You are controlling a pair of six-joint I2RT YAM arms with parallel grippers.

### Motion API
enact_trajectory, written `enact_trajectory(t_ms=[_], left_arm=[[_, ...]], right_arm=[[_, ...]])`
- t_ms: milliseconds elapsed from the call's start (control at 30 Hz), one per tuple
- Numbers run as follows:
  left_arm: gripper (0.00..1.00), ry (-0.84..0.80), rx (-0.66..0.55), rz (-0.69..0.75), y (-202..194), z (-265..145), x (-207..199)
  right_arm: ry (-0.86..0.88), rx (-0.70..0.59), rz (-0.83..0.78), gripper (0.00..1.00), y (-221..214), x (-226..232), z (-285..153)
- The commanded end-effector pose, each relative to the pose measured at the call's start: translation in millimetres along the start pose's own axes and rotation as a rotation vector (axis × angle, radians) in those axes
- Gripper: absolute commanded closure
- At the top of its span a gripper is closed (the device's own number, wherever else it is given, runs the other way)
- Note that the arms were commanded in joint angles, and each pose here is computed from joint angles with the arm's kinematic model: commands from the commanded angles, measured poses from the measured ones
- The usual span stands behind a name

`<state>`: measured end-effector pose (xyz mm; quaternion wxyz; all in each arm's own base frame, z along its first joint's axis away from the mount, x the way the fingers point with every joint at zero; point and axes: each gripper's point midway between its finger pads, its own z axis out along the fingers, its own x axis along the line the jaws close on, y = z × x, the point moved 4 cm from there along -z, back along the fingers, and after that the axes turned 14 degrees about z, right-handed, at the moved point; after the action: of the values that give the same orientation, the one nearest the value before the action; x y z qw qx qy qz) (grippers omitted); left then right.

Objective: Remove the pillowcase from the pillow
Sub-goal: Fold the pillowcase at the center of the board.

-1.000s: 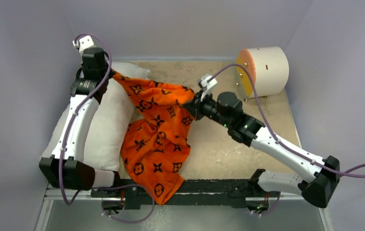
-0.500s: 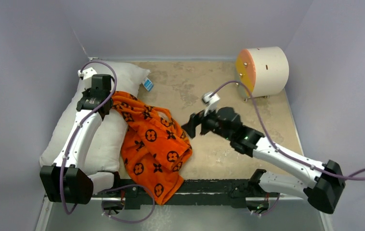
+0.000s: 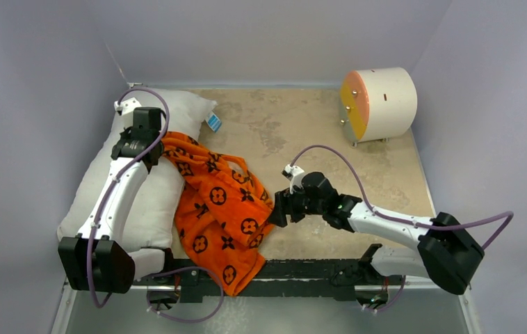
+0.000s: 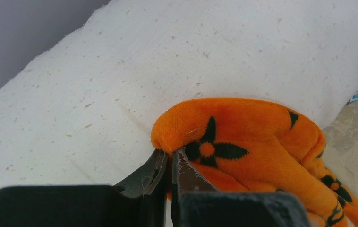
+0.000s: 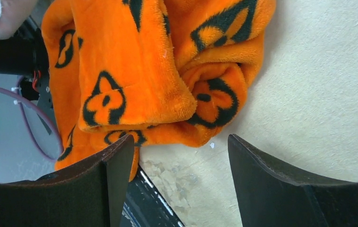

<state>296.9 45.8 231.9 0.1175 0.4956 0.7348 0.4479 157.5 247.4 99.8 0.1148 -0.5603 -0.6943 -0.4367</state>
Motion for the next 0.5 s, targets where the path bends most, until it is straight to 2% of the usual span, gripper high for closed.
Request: enact_trajectory(t_ms=[0,467], left_arm=[[1.0,-0.02,-0.041,-0.039,15.2,-2.5,-0.6],[1.0,-0.027,-0.04,-0.018,15.0,-3.9,0.2]], right_arm=[[0.138,-0.018,-0.006,0.26,8.8,25.0,-0.9],[0.188,-0.02,-0.022,0.28,23.2,32.9,29.7]])
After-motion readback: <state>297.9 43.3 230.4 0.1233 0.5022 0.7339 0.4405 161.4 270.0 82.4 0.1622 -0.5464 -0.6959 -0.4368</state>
